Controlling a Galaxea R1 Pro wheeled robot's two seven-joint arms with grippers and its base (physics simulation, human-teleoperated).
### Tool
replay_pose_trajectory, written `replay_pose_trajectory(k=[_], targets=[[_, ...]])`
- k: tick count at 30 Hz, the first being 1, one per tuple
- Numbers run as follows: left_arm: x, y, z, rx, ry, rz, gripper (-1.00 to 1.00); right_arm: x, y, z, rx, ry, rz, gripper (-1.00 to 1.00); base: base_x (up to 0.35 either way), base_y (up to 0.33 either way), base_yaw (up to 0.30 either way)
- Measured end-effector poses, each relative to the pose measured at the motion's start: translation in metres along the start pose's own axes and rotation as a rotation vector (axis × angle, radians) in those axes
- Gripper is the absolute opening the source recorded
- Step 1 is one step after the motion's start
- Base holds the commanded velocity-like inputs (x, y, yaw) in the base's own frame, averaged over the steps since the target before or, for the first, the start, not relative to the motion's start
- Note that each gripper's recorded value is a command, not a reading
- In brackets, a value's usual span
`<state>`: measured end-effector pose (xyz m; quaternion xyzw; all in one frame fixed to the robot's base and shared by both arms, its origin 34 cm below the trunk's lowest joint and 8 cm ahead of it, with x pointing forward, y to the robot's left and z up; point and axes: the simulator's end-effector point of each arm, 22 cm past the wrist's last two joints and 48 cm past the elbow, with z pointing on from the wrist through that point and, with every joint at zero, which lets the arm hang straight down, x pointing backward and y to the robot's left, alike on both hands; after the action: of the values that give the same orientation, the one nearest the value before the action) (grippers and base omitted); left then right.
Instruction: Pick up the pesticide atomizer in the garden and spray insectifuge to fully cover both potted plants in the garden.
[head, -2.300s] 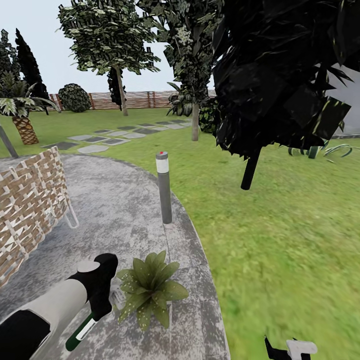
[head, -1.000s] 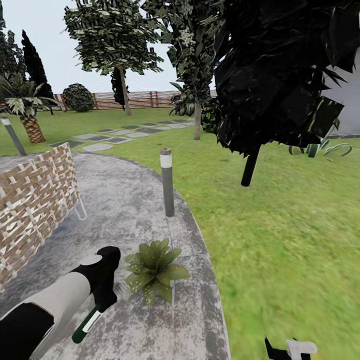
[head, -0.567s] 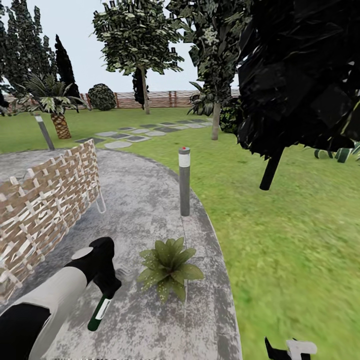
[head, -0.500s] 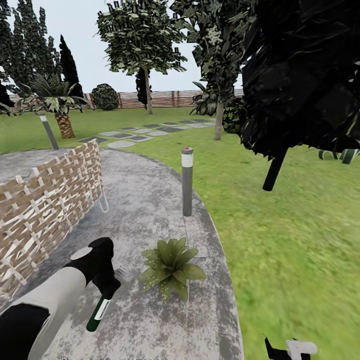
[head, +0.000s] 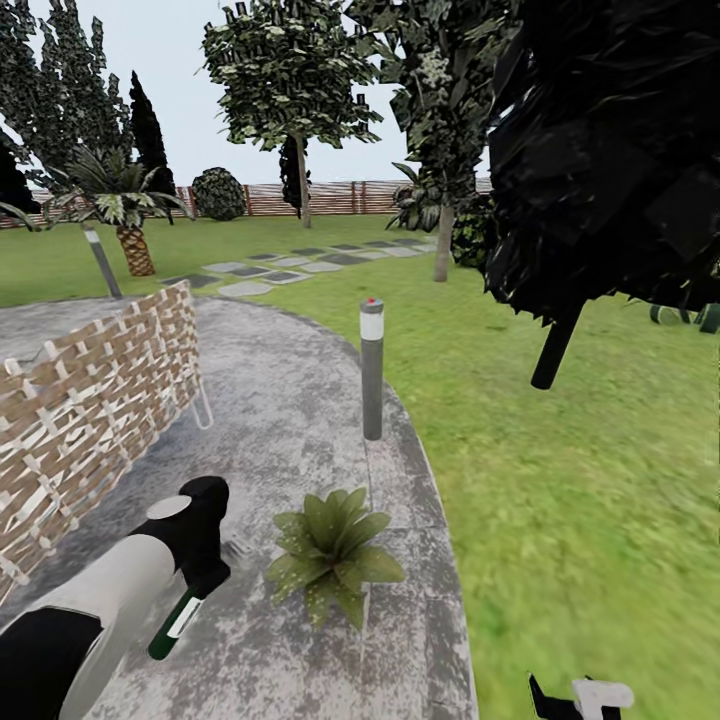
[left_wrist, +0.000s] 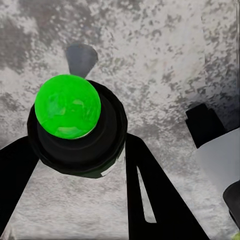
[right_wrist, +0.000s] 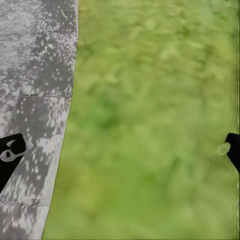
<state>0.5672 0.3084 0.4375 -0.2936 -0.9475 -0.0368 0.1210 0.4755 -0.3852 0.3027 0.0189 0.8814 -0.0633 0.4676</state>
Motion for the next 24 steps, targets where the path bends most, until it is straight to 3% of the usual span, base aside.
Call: replay_pose_trajectory(k=[10,20,24], targets=[[-0.0007,-0.0019,0.0001,0.009,-0.003,-0.001,-1.0,0.0002,0.0,-0.0001,0.001,0.0,0.0,1.0,0.016,-0.275,0.0],[-0.0009,-0.0024,-0.0004,0.012,-0.005,-0.004,-1.0,0.0002,0.0001,-0.0002,0.001,0.0,0.001,1.0,0.184,-0.238,0.005],[-0.0006,-0.0026,0.0,0.011,-0.003,-0.002,-1.0,0.0002,0.0004,-0.0001,0.0,0.001,0.0,1.0,0.188,-0.227,0.204]])
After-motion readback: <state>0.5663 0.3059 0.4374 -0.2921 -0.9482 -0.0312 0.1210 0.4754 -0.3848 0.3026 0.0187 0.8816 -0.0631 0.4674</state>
